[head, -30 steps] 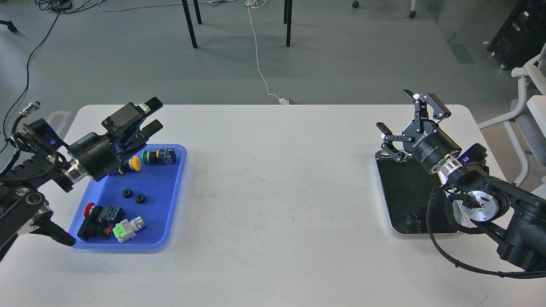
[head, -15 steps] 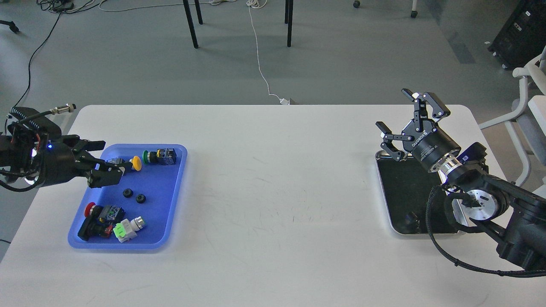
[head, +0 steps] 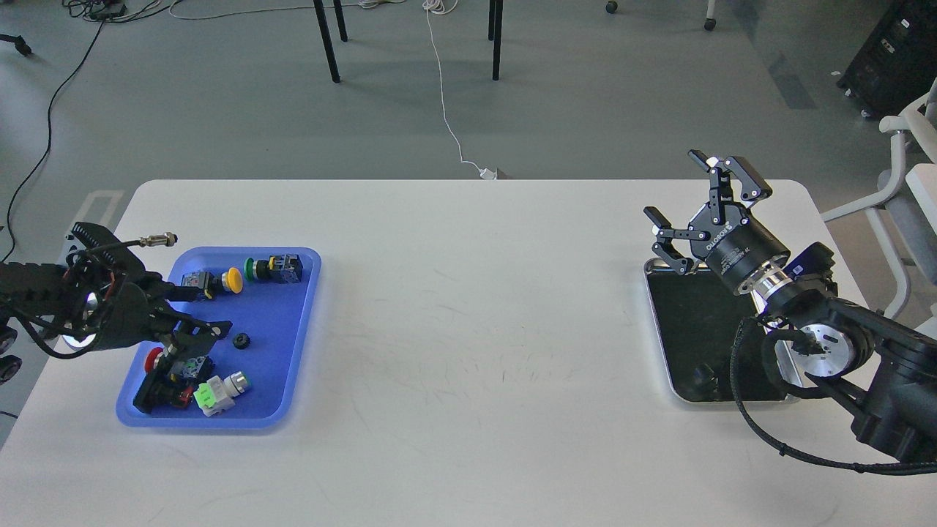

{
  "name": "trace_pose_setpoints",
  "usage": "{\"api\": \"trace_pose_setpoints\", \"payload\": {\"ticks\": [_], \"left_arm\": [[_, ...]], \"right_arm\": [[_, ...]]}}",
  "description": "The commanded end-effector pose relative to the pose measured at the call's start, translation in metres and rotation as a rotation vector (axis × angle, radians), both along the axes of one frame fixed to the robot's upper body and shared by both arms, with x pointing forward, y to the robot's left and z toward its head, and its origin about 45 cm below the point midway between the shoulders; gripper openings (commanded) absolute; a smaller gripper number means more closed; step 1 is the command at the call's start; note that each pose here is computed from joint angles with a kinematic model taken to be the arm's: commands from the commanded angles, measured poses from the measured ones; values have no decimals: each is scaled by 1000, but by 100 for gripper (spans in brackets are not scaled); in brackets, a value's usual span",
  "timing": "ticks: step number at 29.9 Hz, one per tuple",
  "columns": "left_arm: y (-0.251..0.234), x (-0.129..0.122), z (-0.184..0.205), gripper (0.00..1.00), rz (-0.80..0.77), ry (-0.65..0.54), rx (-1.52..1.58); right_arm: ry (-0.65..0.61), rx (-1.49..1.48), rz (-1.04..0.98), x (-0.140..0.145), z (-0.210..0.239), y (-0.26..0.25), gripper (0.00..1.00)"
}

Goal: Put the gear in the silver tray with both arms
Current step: 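Lower the left gripper into the blue tray and grasp a small black gear, then lift the black gear out of the blue tray with the left gripper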

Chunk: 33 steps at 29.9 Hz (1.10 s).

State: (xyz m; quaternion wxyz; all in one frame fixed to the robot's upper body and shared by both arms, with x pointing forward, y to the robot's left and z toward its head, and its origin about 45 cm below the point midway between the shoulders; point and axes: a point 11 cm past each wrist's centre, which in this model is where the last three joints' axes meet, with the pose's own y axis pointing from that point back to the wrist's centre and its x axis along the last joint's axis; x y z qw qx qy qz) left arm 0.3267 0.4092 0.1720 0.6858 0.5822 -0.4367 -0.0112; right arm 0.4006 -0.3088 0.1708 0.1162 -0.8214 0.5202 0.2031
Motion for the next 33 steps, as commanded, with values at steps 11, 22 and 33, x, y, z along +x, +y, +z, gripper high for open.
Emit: {"api": "trace_pose_setpoints", "payload": {"ticks": [11,22,33], "left_arm": [[-35,-5,-26,59,-56,51,-50],[-23,-5,-35,52,-20,67,-29],[-21,-6,-36,52,-13,72,-24]], "right_arm": [[4,2,0,-1,-1,0,99],[5,-1,-3,-2,-2,-2,99],[5,-1,-3,-2,-2,-2,99]]}}
